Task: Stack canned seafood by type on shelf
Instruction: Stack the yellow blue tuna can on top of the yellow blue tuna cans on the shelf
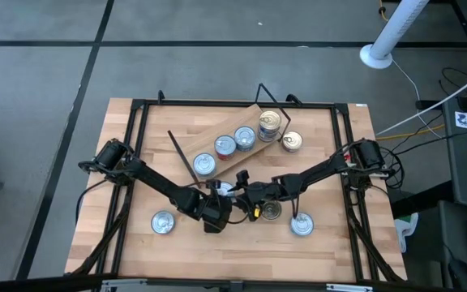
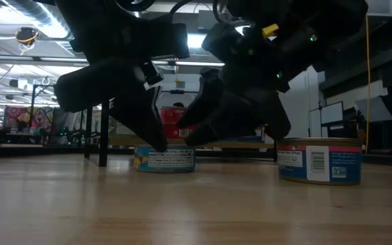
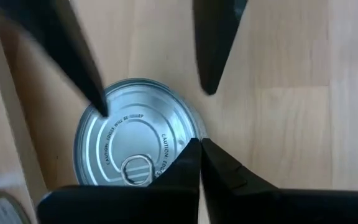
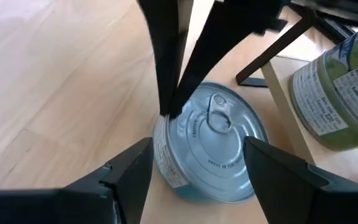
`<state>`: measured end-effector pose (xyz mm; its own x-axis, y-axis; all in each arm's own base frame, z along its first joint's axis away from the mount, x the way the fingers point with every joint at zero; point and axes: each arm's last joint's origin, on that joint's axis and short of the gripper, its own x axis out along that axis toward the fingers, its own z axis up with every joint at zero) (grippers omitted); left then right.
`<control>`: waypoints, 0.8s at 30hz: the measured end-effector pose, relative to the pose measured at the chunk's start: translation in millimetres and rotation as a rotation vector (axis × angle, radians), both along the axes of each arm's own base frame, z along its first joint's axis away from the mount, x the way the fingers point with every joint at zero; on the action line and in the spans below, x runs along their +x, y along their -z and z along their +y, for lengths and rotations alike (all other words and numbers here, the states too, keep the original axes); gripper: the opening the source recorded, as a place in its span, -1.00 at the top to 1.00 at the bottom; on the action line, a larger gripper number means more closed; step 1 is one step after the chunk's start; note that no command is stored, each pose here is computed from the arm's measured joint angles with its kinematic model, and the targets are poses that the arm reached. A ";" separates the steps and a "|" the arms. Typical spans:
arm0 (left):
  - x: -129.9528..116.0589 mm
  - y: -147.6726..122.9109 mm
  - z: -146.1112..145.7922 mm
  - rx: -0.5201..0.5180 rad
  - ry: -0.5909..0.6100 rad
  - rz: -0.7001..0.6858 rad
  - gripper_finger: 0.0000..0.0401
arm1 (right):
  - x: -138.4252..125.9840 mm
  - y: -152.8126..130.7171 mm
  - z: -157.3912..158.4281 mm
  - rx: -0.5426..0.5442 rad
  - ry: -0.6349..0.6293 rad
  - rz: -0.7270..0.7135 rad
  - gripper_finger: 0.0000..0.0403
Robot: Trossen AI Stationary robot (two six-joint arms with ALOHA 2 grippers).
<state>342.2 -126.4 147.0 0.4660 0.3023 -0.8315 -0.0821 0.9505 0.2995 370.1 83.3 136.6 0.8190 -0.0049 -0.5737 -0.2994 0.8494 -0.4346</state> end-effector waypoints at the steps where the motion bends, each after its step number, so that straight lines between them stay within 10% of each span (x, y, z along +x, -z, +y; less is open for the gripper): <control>1: 0.0 0.0 0.0 -0.009 -0.017 -0.006 1.00 | -1.0 1.2 -0.2 -0.006 -0.002 0.016 -0.24; 24: 12.5 -15.5 6.1 -0.142 -0.227 -0.128 1.00 | -7.9 5.0 14.1 -0.222 -0.162 0.064 -0.24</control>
